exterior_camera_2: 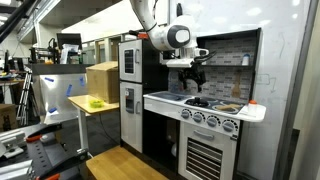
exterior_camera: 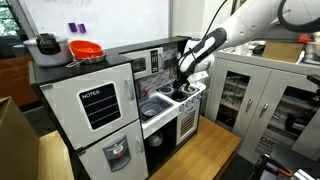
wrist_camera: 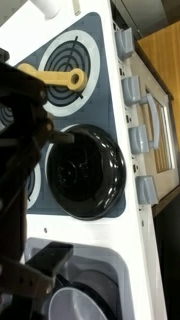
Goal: Place the lid on the pot
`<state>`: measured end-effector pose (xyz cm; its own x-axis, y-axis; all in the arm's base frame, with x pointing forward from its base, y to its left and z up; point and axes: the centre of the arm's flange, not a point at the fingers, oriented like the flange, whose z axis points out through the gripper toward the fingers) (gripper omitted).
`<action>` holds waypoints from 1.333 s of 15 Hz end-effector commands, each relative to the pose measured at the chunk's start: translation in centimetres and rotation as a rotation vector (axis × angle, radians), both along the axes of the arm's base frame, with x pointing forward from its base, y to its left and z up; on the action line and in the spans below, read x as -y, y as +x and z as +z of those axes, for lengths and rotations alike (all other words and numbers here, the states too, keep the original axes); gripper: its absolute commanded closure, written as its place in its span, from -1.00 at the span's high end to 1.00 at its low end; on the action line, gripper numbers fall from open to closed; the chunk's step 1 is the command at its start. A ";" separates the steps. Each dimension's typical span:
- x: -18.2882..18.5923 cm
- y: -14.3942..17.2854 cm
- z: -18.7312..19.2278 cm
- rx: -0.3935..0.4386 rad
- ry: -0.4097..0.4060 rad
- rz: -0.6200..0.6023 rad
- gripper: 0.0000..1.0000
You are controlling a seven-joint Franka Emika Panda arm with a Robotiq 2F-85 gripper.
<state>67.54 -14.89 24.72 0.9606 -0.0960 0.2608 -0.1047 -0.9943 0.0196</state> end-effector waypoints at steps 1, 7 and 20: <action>0.0 0.2 -0.1 -0.002 0.000 0.000 1.00; 0.1 0.4 -0.1 -0.001 0.000 0.000 1.00; 1.8 4.2 -3.4 -0.004 0.016 -0.016 1.00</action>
